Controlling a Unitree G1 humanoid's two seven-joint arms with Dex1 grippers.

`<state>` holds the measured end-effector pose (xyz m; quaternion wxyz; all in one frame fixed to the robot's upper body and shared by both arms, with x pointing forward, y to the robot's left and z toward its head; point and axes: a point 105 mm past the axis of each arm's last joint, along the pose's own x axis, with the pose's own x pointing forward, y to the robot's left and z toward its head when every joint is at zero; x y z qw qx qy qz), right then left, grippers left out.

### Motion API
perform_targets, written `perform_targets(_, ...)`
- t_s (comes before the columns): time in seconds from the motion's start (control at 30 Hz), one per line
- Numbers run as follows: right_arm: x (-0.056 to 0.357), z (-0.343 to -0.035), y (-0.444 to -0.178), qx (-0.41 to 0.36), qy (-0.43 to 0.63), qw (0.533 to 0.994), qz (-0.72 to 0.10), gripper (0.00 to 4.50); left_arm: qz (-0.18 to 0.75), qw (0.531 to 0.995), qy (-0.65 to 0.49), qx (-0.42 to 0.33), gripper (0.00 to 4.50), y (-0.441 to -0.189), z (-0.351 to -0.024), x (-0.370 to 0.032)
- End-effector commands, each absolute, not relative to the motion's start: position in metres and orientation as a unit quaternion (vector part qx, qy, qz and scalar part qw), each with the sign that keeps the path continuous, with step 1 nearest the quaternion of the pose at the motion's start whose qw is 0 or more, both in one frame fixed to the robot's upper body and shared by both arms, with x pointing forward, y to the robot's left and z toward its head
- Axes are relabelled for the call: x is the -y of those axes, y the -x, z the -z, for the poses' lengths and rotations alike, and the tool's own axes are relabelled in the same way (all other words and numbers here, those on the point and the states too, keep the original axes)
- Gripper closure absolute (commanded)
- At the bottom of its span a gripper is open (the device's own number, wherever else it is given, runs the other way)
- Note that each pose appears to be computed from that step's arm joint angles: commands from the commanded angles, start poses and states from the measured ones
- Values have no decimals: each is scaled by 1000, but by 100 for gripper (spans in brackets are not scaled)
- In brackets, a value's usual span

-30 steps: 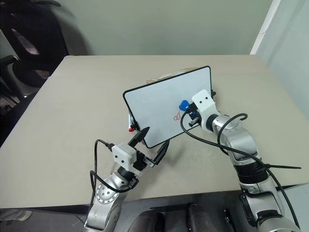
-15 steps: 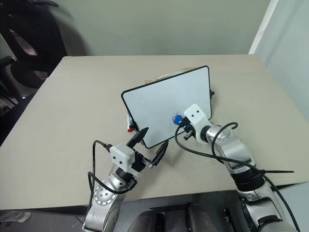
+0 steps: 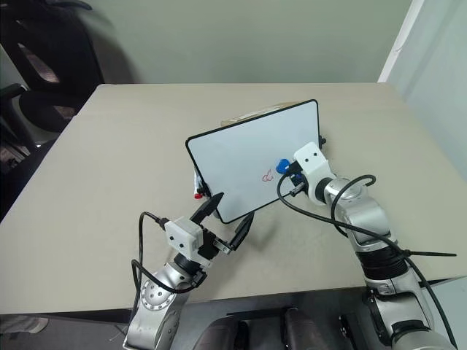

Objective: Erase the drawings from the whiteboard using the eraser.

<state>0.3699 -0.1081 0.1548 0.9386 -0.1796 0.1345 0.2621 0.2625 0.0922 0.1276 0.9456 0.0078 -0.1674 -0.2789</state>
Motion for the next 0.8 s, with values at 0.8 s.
perform_targets(0.8, 97, -153, -368, -133, 213, 925, -285, 381, 277, 942, -7, 191, 0, -260, -142, -94)
